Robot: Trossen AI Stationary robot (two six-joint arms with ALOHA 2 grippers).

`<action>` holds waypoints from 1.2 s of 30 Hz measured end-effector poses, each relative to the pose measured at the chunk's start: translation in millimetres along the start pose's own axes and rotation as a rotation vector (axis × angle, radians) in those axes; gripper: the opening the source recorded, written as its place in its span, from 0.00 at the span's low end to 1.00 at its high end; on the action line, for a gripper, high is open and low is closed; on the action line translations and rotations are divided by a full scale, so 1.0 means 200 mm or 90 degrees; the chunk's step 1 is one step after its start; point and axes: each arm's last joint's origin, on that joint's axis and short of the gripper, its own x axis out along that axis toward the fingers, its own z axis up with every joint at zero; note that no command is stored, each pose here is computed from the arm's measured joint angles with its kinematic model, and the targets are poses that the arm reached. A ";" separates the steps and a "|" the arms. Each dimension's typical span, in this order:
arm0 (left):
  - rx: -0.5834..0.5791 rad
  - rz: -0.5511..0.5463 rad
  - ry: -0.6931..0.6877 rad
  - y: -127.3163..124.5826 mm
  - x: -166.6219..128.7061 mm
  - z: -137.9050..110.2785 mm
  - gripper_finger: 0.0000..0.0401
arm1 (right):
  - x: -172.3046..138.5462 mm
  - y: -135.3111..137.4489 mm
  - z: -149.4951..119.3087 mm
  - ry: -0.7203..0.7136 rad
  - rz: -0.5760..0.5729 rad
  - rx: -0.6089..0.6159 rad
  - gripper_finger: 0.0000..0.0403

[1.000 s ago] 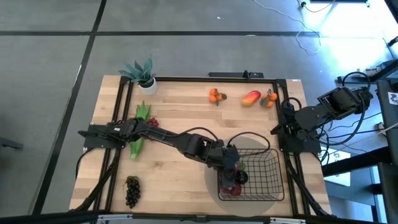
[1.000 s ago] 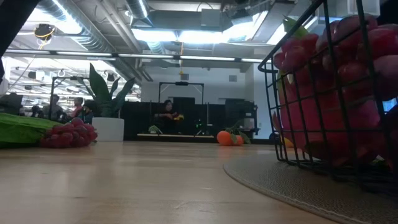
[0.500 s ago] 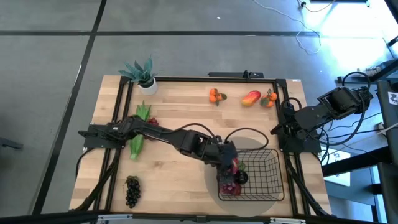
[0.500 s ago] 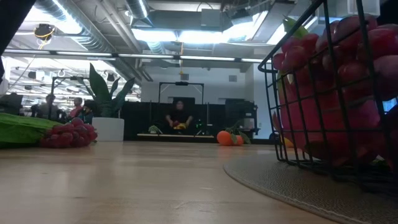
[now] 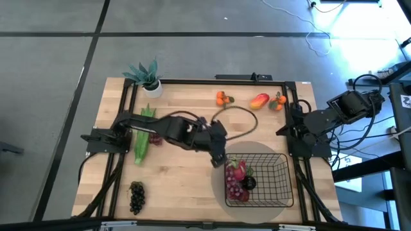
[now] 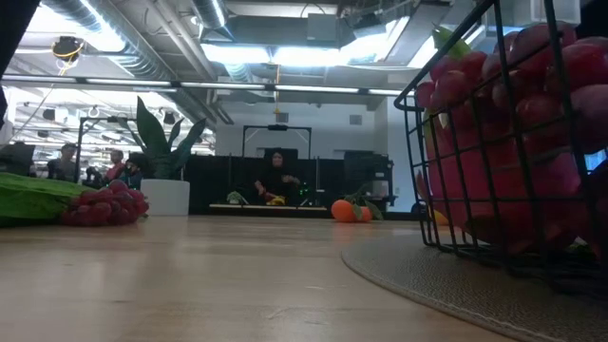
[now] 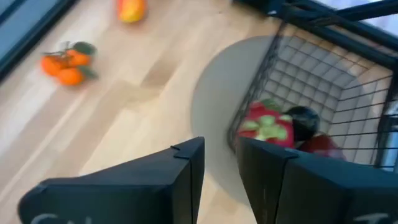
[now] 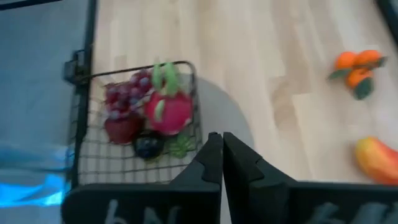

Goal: Build produce basket
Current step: Put the red grapes into the black wire basket

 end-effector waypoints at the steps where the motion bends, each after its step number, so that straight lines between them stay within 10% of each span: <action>1: -0.010 0.007 0.000 0.02 -0.01 0.01 0.20 | 0.01 0.00 0.00 -0.005 -0.011 0.000 0.00; 13: -0.032 0.184 0.132 0.30 -0.03 0.00 0.20 | 0.10 -0.04 0.08 -0.033 -0.156 0.114 0.00; 21: -0.030 0.186 0.170 0.44 0.03 0.07 0.20 | 0.20 -0.18 0.14 0.050 -0.208 0.152 0.00; 36: -0.150 0.165 0.268 0.85 0.18 0.19 0.20 | 0.45 -0.60 0.32 0.145 -0.101 0.017 0.00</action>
